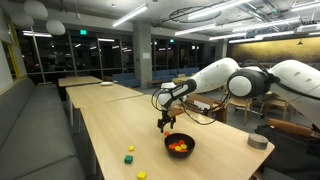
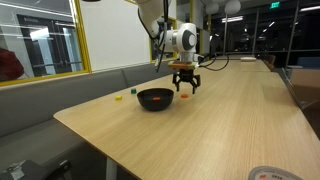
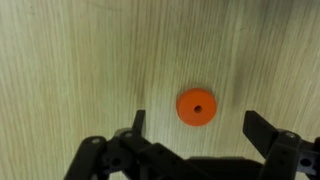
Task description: Put the discs on the table in the bowl
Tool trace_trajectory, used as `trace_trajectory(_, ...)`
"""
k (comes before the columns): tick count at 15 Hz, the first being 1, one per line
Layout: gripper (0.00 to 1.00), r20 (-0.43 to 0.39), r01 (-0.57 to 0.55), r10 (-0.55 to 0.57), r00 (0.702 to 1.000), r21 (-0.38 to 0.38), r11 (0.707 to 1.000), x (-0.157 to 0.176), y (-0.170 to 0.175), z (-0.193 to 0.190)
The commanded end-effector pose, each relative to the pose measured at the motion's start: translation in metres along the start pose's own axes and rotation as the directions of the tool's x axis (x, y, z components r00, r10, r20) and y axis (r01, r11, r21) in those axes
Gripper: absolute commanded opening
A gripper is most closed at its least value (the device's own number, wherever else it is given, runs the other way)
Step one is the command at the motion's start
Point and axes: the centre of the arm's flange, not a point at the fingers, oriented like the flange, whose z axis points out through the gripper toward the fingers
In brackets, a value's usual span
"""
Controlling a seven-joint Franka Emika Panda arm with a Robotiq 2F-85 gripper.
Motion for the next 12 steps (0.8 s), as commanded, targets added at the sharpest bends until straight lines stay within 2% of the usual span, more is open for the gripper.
trace_trajectory(1, 1.00, -0.030, -0.003, 0.003, 1.000, -0.003, 1.000, -0.005, 0.002, 0.000)
trace_trajectory(9, 1.00, -0.037, -0.015, 0.014, 0.999, -0.004, 1.000, -0.014, 0.009, 0.011)
trace_trajectory(10, 0.75, -0.040, -0.017, 0.016, 0.999, -0.005, 1.000, -0.015, 0.011, 0.012)
trace_trajectory(11, 0.74, -0.041, -0.016, 0.015, 0.999, -0.006, 1.000, -0.015, 0.012, 0.012)
trace_trajectory(12, 0.66, -0.045, -0.016, 0.016, 0.999, -0.007, 1.000, -0.015, 0.013, 0.011)
